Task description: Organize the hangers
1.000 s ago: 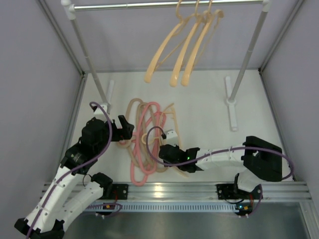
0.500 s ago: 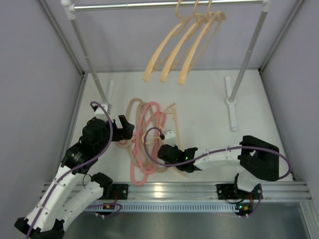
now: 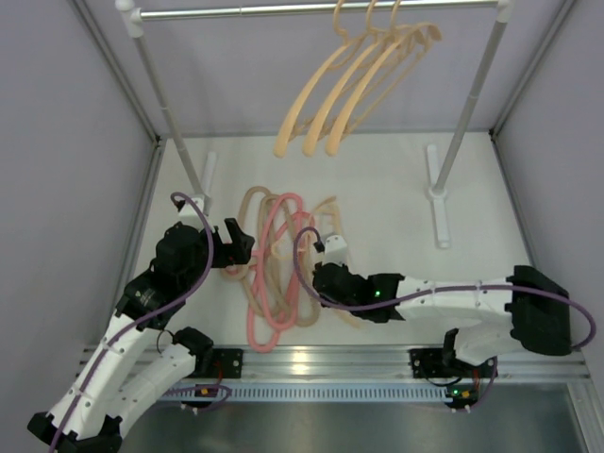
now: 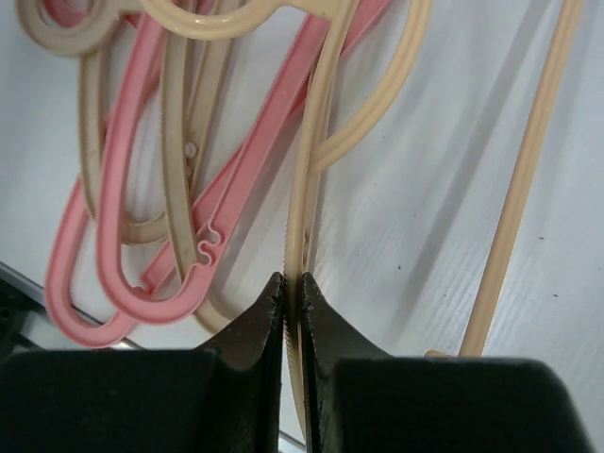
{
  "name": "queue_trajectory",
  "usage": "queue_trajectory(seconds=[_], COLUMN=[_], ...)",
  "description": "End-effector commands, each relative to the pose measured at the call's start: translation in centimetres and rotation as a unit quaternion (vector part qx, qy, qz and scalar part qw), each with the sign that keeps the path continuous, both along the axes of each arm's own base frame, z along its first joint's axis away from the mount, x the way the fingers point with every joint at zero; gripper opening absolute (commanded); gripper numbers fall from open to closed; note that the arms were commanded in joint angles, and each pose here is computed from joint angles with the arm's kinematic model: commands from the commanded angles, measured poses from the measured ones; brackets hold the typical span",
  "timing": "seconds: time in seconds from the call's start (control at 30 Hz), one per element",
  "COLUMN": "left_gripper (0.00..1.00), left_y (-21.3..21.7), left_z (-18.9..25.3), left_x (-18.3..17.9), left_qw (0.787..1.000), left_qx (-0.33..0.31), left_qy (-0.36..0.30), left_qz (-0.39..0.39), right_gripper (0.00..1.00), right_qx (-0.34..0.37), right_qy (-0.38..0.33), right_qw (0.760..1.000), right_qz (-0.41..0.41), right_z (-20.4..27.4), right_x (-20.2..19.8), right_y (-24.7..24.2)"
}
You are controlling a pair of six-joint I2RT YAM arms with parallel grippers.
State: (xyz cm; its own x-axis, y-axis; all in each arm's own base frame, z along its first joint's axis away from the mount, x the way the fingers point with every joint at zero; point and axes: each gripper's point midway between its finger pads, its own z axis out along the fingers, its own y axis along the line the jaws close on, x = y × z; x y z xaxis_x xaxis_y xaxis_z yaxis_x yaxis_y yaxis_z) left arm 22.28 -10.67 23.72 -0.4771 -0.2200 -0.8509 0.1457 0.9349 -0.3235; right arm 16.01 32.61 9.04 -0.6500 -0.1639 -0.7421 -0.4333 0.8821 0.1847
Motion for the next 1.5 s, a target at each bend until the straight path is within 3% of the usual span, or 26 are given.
queue_trajectory(seconds=[0.0,0.23,0.4,0.67,0.73,0.9,1.3,1.47], left_gripper=[0.98,0.98,0.98,0.98,0.98,0.98,0.98,0.98], left_y=[0.1,0.0,0.0,0.1,0.0,0.1,0.0,-0.1], left_z=[0.3,0.4,0.4,0.4,0.5,0.5,0.4,0.4], left_x=[0.2,0.2,0.1,0.1,0.1,0.1,0.1,0.1], left_qw=[1.000,1.000,1.000,1.000,1.000,1.000,1.000,1.000], left_qx=[-0.002,-0.004,-0.004,-0.004,-0.004,-0.004,-0.004,-0.003], left_qy=[-0.009,-0.010,-0.011,-0.011,-0.012,-0.012,-0.011,-0.010], left_qz=[0.003,0.002,0.001,0.002,0.001,0.003,0.001,0.000], right_gripper=[0.00,0.00,0.00,0.00,0.00,0.00,0.00,0.06], right_qx=[0.036,0.083,0.095,0.082,0.111,0.098,0.030,0.011], right_qy=[-0.033,-0.032,-0.009,0.058,0.060,0.072,0.087,0.086], right_qw=[0.998,0.994,0.994,0.995,0.992,0.991,0.995,0.996], right_qz=[-0.038,-0.066,-0.054,0.003,0.020,0.047,0.028,0.024], right_z=[5.3,8.5,7.9,1.6,1.8,0.1,-3.9,-4.8], right_x=[1.3,0.4,-0.4,-1.5,-1.4,-1.2,-0.7,-0.8], right_y=[-2.2,-7.1,-7.4,-2.0,0.4,4.2,3.9,3.6])
